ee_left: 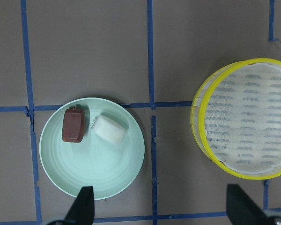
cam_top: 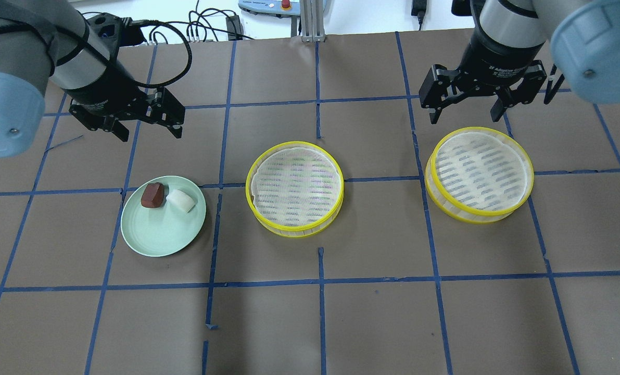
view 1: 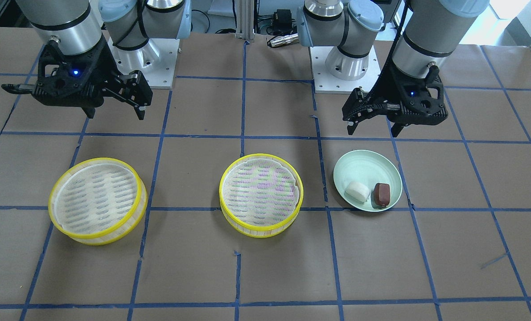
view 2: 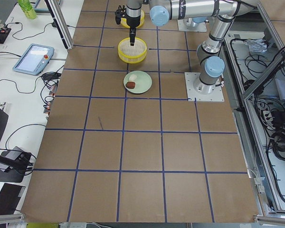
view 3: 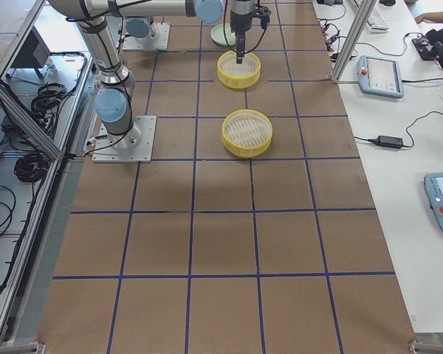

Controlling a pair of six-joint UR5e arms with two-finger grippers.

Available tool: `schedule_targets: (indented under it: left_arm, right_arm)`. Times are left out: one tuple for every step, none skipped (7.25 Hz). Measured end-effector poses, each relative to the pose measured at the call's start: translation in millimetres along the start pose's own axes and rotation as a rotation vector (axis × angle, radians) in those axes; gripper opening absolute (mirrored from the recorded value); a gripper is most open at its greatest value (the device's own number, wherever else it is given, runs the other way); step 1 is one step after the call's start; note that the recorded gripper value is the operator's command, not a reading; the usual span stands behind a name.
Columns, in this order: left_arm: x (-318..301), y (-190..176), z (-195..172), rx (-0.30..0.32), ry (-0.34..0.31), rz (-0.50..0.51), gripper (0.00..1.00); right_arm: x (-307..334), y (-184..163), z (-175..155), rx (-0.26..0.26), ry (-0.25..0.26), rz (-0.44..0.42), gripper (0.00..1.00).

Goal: Stack buns with steamer

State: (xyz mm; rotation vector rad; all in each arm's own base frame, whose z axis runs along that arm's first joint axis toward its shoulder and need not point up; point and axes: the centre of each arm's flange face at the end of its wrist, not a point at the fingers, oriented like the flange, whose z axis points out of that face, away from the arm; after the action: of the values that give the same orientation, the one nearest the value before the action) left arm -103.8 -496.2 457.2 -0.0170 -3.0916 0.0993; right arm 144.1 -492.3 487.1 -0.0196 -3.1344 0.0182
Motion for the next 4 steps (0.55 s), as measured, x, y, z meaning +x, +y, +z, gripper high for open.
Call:
schedule_targets:
  left_arm:
    - [-0.7, -0.2, 0.0, 0.000, 0.000, -0.001, 1.00]
    - [-1.2, -0.3, -0.1, 0.001, 0.000, -0.002, 1.00]
    - [-0.7, 0.2, 0.5, -0.002, 0.001, -0.004, 1.00]
    - [-2.4, 1.6, 2.4, -0.010, -0.002, -0.006, 1.00]
  right_arm:
    - [0.0, 0.2, 0.2, -0.001, 0.000, 0.000, 1.00]
    - [0.0, 0.1, 0.5, -0.002, 0.000, 0.000, 1.00]
    - [0.0, 0.1, 0.7, -0.003, 0.000, 0.000, 1.00]
    - [0.0, 0.0, 0.5, -0.003, 0.000, 0.000, 1.00]
